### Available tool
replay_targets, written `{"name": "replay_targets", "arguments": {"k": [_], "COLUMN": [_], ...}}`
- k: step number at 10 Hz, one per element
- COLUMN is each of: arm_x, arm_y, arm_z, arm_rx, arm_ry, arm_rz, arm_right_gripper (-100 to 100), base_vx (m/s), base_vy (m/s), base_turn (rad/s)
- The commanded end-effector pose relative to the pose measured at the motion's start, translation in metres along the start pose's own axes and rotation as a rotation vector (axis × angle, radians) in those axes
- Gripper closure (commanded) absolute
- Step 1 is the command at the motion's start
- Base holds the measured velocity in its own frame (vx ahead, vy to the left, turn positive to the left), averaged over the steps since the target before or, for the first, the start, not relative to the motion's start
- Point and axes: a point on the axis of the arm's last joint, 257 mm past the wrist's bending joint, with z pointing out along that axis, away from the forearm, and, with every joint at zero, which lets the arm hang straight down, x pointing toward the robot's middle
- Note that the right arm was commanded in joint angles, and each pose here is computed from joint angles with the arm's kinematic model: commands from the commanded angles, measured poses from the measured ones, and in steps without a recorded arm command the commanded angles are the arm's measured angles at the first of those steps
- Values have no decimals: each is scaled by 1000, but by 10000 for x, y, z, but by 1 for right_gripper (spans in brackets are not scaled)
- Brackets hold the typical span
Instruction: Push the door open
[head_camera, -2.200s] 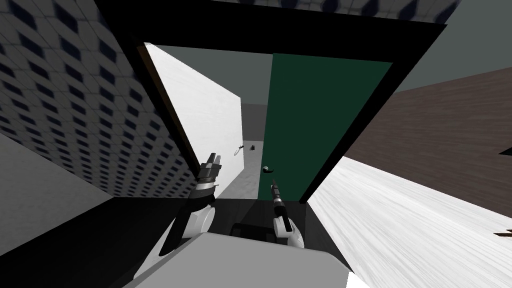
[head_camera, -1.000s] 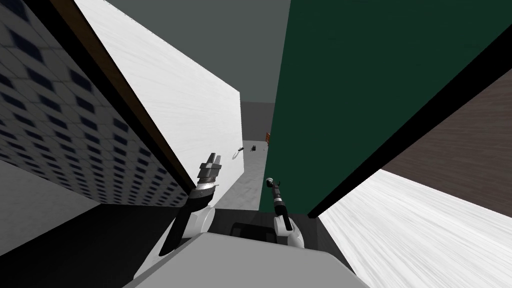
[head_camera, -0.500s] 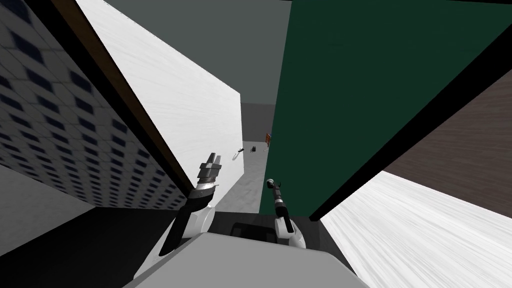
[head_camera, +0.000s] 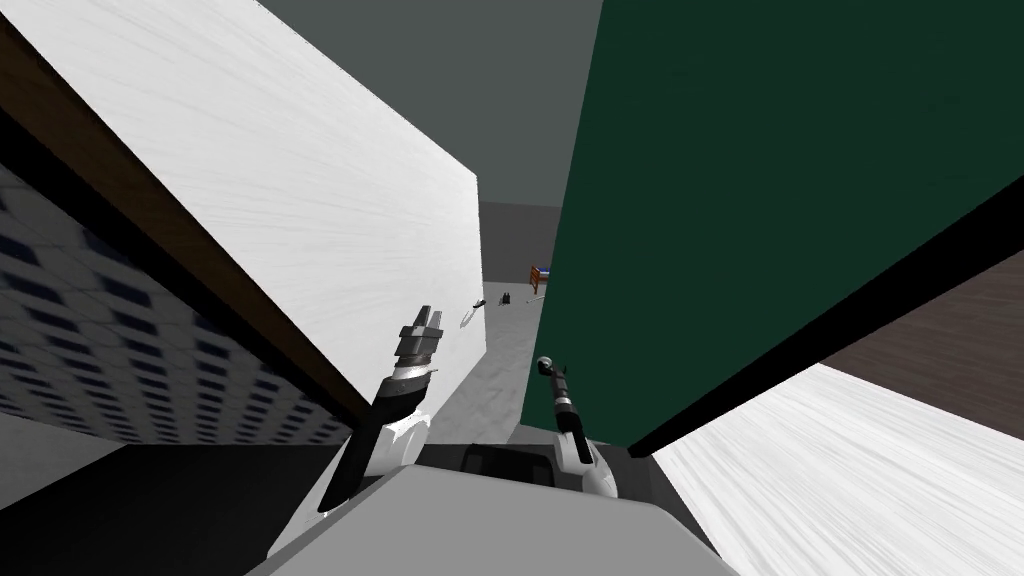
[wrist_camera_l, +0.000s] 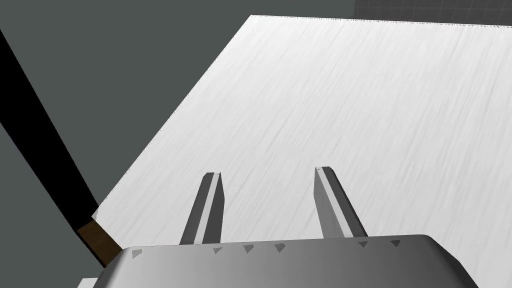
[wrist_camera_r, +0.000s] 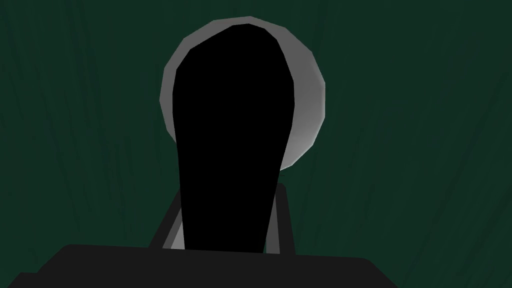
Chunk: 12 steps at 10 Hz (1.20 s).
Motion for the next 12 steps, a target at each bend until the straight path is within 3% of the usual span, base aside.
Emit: {"name": "replay_targets", "arguments": {"k": [1, 3, 5, 7, 9, 12], "arm_x": [-257, -341, -532, -532, -693, -791], "arm_y": [47, 48, 51, 51, 51, 46], "arm_z": [48, 50, 48, 48, 39, 27], "arm_rx": [-14, -14, -14, -14, -13, -11], "arm_ry": [-39, -55, -97, -97, -140, -173], "arm_rz": [-19, -23, -27, -27, -24, -17], "arm_right_gripper": [100, 100, 100, 100, 100, 100], "base_vx": [219, 160, 162, 84, 130, 149], "base_vy": [70, 79, 56, 44, 73, 71], "base_turn": [-78, -54, -97, -17, -86, -72]}}
